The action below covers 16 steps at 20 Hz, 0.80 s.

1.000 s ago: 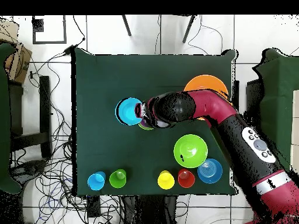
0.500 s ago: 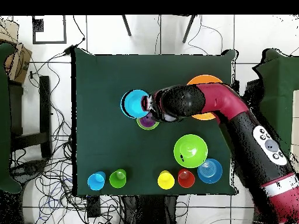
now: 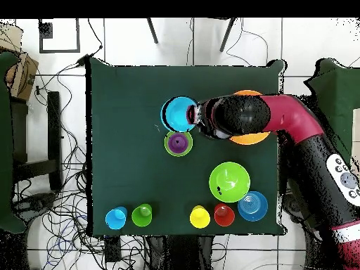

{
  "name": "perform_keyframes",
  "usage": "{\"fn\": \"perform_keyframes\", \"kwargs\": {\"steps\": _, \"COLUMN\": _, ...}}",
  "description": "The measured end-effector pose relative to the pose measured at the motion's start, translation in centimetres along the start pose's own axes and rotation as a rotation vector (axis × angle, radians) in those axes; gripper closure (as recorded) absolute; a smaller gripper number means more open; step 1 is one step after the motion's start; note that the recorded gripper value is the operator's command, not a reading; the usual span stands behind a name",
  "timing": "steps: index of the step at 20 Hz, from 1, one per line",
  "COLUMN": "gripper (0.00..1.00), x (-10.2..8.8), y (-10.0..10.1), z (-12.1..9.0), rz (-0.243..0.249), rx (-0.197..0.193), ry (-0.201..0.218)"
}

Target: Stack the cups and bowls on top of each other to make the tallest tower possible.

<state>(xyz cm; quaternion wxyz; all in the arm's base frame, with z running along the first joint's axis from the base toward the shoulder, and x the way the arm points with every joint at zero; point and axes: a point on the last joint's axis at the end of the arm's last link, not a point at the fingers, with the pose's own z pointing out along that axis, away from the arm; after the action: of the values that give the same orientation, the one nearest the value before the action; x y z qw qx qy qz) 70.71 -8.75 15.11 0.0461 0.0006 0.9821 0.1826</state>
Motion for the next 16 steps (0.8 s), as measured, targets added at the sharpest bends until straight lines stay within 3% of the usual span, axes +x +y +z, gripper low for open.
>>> {"fn": "perform_keyframes", "kwargs": {"steps": 6, "gripper": 1.0, "x": -0.86, "y": -0.93, "z": -0.8, "rz": -0.014, "rx": 0.014, "ry": -0.025}}
{"fn": "perform_keyframes", "kwargs": {"steps": 16, "gripper": 1.0, "x": -0.27, "y": -0.84, "z": -0.2, "rz": -0.032, "rx": 0.027, "ry": -0.022}}
